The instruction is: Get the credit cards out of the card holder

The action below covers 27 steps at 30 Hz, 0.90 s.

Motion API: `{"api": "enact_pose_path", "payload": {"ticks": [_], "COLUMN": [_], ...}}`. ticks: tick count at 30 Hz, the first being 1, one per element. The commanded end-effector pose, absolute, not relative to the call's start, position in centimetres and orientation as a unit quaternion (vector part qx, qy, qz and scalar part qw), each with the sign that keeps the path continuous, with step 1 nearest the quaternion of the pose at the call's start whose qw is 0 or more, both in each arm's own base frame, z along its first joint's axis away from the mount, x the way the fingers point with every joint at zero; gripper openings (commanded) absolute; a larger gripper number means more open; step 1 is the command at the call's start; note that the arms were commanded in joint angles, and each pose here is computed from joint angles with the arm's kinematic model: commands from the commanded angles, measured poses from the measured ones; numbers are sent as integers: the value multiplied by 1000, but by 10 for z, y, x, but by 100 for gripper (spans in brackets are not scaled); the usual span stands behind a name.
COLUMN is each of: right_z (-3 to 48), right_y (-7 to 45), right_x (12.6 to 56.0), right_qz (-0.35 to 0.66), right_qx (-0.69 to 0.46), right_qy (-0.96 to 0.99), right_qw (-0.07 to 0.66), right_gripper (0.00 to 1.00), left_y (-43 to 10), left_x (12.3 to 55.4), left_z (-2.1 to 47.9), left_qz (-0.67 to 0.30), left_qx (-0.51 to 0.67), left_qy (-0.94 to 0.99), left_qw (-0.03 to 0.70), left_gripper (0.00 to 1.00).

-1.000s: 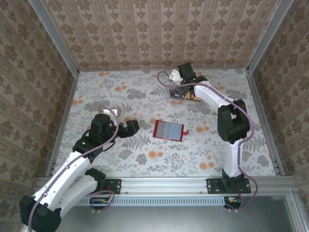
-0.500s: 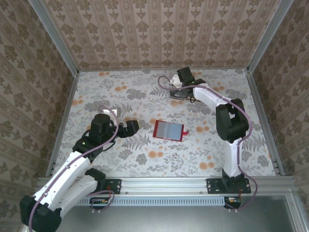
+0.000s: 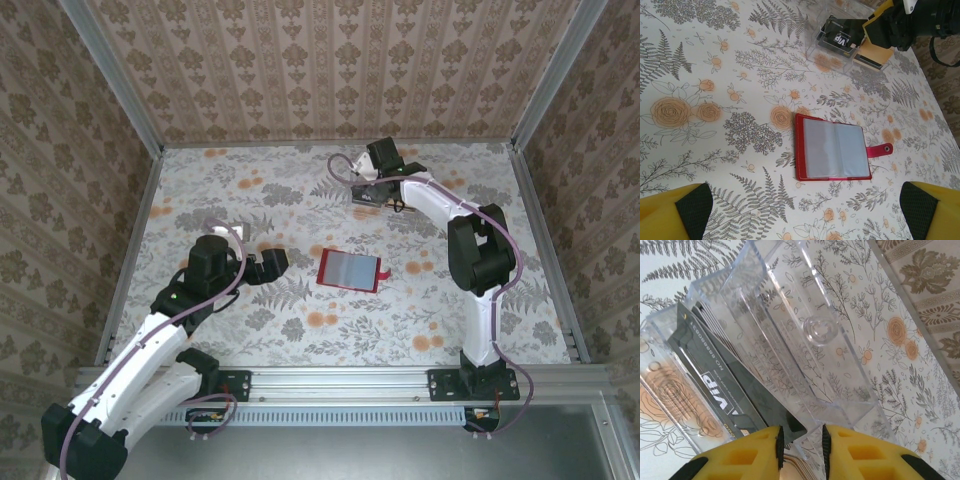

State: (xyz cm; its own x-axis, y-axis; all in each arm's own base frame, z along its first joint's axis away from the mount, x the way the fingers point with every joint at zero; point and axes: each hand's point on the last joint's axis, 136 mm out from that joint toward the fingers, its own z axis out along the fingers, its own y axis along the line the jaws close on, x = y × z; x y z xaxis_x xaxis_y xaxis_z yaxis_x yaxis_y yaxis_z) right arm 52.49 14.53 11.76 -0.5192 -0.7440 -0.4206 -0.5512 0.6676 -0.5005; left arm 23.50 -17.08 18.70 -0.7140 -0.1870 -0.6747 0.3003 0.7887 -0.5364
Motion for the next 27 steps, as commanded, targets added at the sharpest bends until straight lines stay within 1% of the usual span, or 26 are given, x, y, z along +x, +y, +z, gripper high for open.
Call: {"api": "enact_pose_path", "payload": {"ticks": [1, 6, 8, 15, 20, 27], "right_z": [153, 155, 157, 157, 148, 141], "right_y": [151, 158, 158, 157, 152, 142], "right_x": [529, 532, 533, 530, 532, 532], "right_qz": [-126, -94, -80, -26, -23, -54], "right_qx": [-345, -301, -268, -137, -84, -68], "right_qy": [863, 877, 887, 918, 926, 928], "right_qw": [346, 361, 366, 372, 366, 361], "right_gripper": [29, 26, 24, 23, 24, 24], "left_y": [-171, -171, -171, -171, -173, -172], "left_x": [237, 236, 236, 237, 237, 237], "left_z": [187, 187, 186, 184, 184, 184], "left_qz": [-331, -331, -330, -331, -334, -333], "left_qx": [29, 29, 29, 28, 29, 28], "left_qy": [864, 865, 865, 866, 866, 866], "left_qw": [378, 377, 376, 374, 372, 372], "left_gripper": [100, 100, 100, 100, 100, 100]}}
